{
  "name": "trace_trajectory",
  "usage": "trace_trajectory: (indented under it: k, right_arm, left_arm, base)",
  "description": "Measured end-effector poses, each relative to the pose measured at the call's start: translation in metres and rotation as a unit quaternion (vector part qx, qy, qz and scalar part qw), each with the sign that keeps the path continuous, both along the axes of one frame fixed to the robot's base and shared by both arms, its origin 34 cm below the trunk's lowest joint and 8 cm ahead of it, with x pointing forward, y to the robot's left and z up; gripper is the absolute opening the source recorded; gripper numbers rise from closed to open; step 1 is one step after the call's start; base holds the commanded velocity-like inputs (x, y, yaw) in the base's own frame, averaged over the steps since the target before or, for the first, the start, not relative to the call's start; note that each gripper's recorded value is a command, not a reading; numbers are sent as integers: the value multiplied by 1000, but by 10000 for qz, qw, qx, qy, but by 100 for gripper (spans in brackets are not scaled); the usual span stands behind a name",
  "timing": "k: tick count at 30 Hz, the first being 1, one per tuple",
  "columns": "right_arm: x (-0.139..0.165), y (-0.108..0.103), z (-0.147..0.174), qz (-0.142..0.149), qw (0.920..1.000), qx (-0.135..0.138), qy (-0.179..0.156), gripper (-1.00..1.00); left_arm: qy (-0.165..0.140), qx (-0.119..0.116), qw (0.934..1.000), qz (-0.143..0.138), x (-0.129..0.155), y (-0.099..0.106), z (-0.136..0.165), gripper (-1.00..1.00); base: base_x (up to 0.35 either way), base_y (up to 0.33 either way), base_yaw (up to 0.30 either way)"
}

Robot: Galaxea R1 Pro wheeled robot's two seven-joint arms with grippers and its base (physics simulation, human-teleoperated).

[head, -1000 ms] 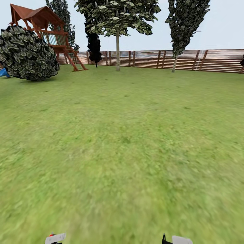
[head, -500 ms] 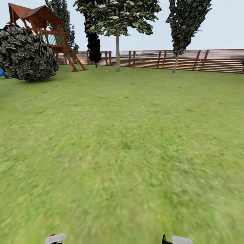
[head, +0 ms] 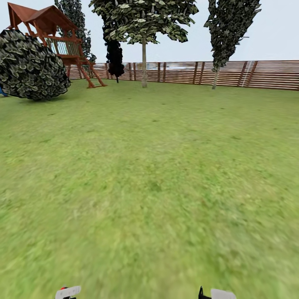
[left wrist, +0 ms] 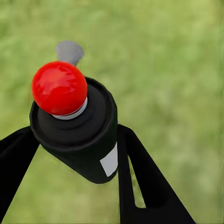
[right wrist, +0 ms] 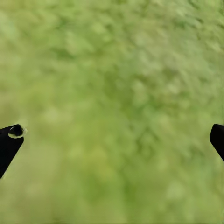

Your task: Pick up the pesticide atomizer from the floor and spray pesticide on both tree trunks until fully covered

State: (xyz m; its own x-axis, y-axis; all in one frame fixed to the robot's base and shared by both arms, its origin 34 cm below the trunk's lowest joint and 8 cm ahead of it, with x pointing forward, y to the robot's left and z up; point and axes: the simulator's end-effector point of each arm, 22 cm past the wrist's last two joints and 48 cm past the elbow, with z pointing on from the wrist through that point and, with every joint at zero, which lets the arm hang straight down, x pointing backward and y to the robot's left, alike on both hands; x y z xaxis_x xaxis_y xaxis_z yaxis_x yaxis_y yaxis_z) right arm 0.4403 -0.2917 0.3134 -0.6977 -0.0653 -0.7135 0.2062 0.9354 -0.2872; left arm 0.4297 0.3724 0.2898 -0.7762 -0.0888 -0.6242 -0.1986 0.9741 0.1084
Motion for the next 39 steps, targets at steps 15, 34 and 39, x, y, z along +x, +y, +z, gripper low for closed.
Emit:
trace_trajectory:
  k: [15,34,39]
  right_arm:
    - [0,0,0,0,10000,0,0,100]
    - [0,0,0,0,10000,0,0,100]
    - [0,0,0,0,10000,0,0,100]
  left_arm:
    - [0,0,10000,0,0,0,0,-100]
    - [0,0,10000,0,0,0,0,-100]
    - [0,0,10000,0,0,0,0,-100]
  base:
    - [336,0,0]
    - [337,0,0]
    - [337,0,0]
